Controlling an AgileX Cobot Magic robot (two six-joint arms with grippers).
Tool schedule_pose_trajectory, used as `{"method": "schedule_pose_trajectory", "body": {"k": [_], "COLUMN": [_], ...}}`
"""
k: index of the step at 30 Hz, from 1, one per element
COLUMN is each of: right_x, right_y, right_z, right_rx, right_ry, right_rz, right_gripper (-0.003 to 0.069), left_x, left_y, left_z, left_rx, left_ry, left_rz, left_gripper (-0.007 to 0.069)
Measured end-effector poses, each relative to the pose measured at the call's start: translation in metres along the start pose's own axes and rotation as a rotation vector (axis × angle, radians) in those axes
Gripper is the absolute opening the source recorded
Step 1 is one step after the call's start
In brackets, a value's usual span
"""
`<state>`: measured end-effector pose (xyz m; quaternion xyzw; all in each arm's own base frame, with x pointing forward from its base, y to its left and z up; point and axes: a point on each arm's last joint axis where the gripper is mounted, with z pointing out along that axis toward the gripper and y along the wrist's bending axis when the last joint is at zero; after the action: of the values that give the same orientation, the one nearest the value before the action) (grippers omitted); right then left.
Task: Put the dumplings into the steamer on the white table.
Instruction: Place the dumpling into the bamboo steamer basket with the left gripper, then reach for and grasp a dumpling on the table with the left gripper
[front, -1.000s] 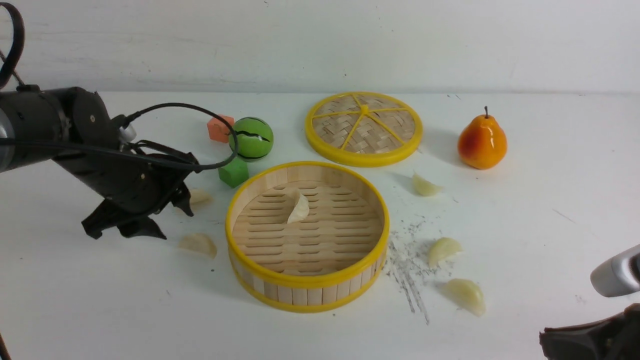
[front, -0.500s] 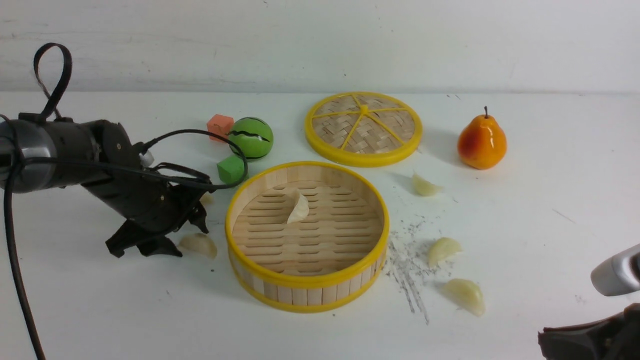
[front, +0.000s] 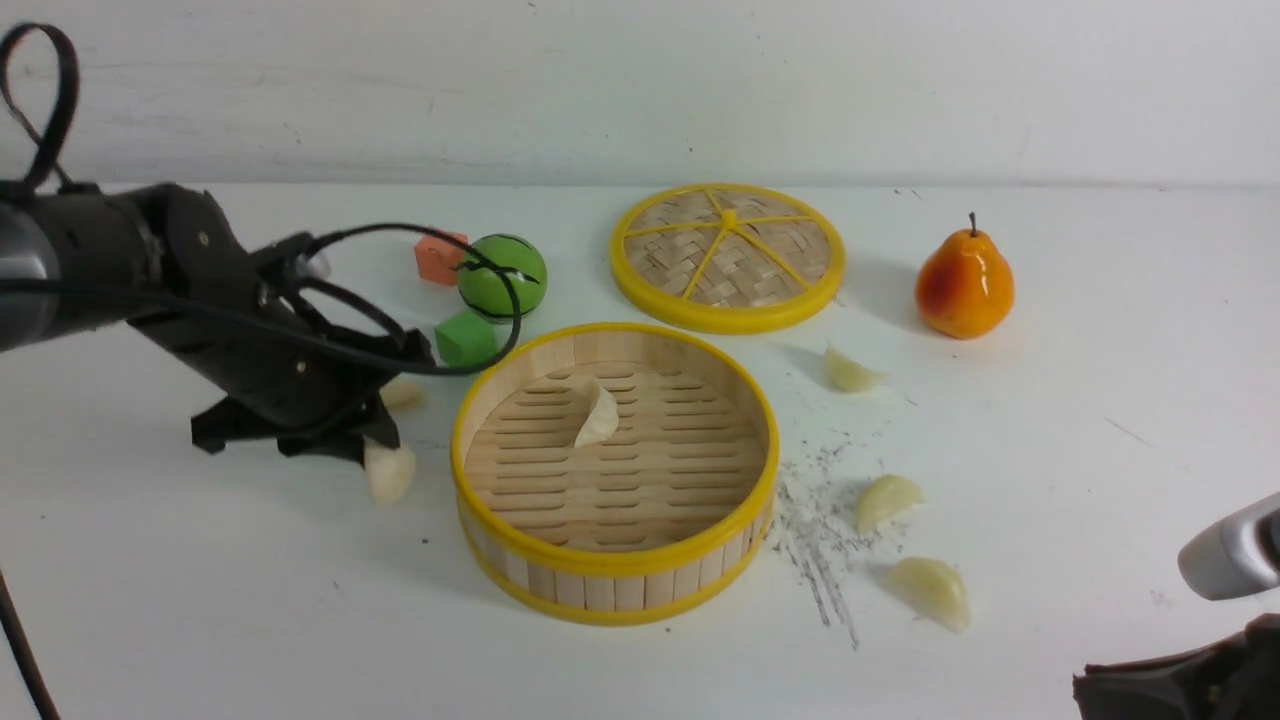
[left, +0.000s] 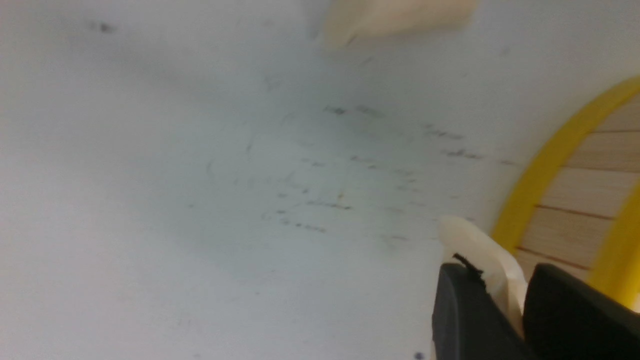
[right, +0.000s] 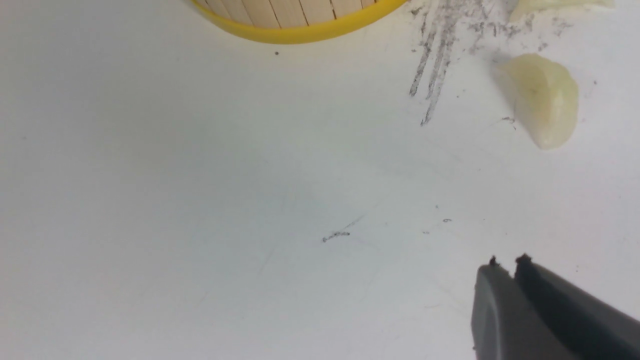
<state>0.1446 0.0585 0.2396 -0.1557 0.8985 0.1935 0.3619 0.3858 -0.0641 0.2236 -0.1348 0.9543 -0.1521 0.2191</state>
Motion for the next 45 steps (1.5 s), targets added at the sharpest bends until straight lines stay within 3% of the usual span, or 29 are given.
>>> {"method": "schedule_pose_trajectory", "body": {"k": [4, 8, 12, 15, 19, 25, 33, 37, 41, 45], "right_x": [0.0, 0.0, -0.001, -0.001, 0.0, 0.001, 0.001, 0.001, 0.001, 0.001], "right_y": [0.0, 0.0, -0.001, -0.001, 0.0, 0.0, 0.0, 0.0, 0.0, 0.0], "right_z": [0.0, 0.0, 0.0, 0.0, 0.0, 0.0, 0.0, 0.0, 0.0, 0.0], "right_rx": [0.0, 0.002, 0.008, 0.009, -0.003, 0.0, 0.003, 0.004, 0.004, 0.004], "right_ry": [0.0, -0.003, -0.01, -0.011, 0.004, 0.007, 0.007, 0.008, 0.008, 0.008], "right_rz": [0.0, 0.0, 0.0, 0.0, 0.0, -0.007, -0.011, -0.014, -0.014, -0.014], "right_gripper": [0.0051, 0.0055, 0.0059, 0.0061, 0.0062, 0.0065, 0.0066, 0.0071, 0.0072, 0.0074], "left_x": [-0.014, -0.023, -0.015, -0.003, 0.002, -0.003, -0.017, -0.031, -0.039, -0.052], "left_y": [-0.016, -0.05, -0.083, -0.1, -0.097, -0.099, -0.108, -0.11, -0.091, -0.058], "left_z": [-0.029, -0.049, -0.03, 0.013, 0.057, 0.061, 0.039, 0.002, -0.009, 0.014], "left_rx": [0.05, 0.14, 0.171, 0.124, 0.048, 0.047, 0.024, -0.062, -0.187, -0.247], "left_ry": [-0.032, -0.066, -0.043, 0.022, 0.061, 0.037, 0.008, -0.039, 0.0, 0.065], "left_rz": [0.043, 0.111, 0.201, 0.296, 0.347, 0.342, 0.401, 0.554, 0.698, 0.701], "left_gripper": [0.0149, 0.0143, 0.0143, 0.0143, 0.0141, 0.0144, 0.0356, 0.0393, 0.0394, 0.0378]}}
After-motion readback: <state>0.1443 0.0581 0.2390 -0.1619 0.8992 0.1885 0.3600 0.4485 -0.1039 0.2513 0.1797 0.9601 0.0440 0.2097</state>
